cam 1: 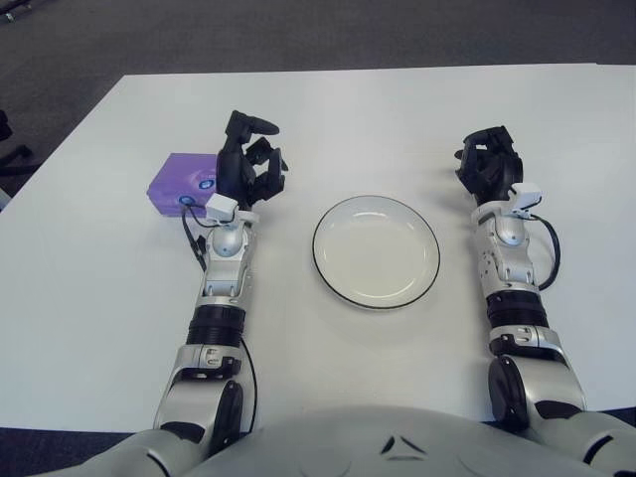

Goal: Put the tissue paper into the plate.

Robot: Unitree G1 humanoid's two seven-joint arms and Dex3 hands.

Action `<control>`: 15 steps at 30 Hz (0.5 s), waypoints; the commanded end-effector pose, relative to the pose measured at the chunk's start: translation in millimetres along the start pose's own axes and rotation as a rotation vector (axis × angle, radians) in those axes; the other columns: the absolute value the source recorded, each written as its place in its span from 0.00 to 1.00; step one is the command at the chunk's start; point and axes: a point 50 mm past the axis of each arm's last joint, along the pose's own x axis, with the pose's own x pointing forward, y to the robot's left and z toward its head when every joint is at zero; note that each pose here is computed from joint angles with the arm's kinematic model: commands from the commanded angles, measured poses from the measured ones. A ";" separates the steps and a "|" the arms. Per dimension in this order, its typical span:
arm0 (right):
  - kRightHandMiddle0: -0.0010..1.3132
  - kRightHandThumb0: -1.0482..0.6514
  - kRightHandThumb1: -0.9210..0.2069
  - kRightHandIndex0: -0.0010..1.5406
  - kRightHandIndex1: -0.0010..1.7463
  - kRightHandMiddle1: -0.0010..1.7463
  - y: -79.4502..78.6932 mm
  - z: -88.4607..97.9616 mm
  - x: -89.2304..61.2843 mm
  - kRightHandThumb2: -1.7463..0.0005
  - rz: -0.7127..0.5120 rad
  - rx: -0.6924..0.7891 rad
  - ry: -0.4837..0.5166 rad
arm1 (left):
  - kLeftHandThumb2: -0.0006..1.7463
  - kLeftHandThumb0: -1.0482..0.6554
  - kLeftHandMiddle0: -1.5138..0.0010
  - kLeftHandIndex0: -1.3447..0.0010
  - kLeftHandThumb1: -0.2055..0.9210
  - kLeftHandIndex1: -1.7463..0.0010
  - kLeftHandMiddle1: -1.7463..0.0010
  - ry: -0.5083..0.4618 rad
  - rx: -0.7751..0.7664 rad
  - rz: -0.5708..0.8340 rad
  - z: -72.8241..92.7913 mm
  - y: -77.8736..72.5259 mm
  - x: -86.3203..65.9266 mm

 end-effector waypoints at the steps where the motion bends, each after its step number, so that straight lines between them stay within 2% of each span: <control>1: 0.25 0.40 0.18 0.49 1.00 1.00 -5.1 -35.0 -25.9 0.55 -0.021 -0.008 0.150 | 0.44 0.40 0.43 0.77 0.84 0.00 0.00 0.121 0.079 0.034 -20.6 18.8 -45.8; 6: 0.25 0.40 0.19 0.49 1.00 1.00 -4.7 -34.8 -25.8 0.55 -0.017 -0.013 0.156 | 0.46 0.39 0.43 0.75 0.81 0.00 0.00 0.041 0.175 0.021 -10.8 23.4 -46.5; 9: 0.25 0.39 0.19 0.49 1.00 1.00 -4.6 -34.8 -25.7 0.54 -0.015 -0.014 0.159 | 0.46 0.39 0.41 0.73 0.80 0.01 0.00 -0.044 0.278 0.023 -2.8 24.7 -47.6; 15: 0.26 0.39 0.20 0.50 1.00 1.00 -5.0 -35.3 -25.6 0.54 -0.012 -0.014 0.165 | 0.35 0.40 0.41 0.68 0.85 0.09 0.00 -0.249 0.578 0.015 14.3 21.9 -46.6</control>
